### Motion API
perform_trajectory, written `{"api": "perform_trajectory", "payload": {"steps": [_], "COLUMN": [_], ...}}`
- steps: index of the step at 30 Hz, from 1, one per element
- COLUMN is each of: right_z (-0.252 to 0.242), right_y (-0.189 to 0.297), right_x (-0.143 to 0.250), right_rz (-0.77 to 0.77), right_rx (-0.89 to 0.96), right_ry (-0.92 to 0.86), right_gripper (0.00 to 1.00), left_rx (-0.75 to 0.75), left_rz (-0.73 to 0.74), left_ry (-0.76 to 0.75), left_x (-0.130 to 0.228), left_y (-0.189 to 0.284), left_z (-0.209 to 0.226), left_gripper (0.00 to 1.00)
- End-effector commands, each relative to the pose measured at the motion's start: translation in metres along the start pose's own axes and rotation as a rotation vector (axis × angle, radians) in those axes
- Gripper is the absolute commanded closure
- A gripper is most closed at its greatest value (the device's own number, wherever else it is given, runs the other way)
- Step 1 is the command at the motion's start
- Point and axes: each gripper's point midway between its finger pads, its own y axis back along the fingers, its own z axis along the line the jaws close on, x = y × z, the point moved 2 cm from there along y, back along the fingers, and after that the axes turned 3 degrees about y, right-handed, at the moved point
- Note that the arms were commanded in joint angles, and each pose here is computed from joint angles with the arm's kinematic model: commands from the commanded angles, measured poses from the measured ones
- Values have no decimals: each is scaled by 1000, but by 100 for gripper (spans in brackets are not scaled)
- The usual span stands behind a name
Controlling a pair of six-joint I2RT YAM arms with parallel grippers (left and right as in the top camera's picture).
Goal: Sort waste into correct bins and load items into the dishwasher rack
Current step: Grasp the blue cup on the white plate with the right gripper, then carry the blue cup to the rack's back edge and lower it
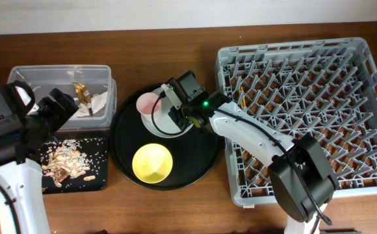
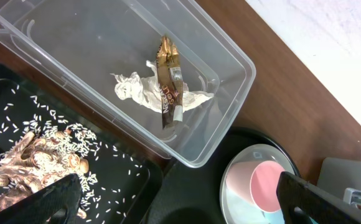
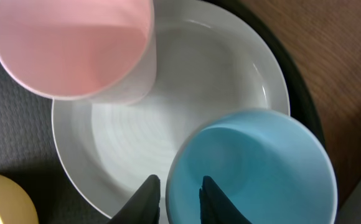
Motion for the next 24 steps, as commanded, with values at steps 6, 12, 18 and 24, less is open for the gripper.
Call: {"api": "perform_trajectory", "payload": {"steps": [6,12,18,24], "right_z": [-1,-2,-2,-30], "right_y": [-2,3,55,144], "right_x": [5,-2,-44,-81], "right_rz": [33,9,-128,-305], "right_rx": [8,11,-10,-147], "right_ry": [-1,-1,0,-61], "right_gripper": [78,96,96,96], "left_rx": [11,11,11,11], "left_rz": [-9,-9,-9,-9], "left_ry": [8,8,8,8], "left_x": [-3,-3,-3,-3], "left_y": [3,3,3,3], "left_z": [-1,-1,-1,-1], "left_gripper": [1,1,1,1]}}
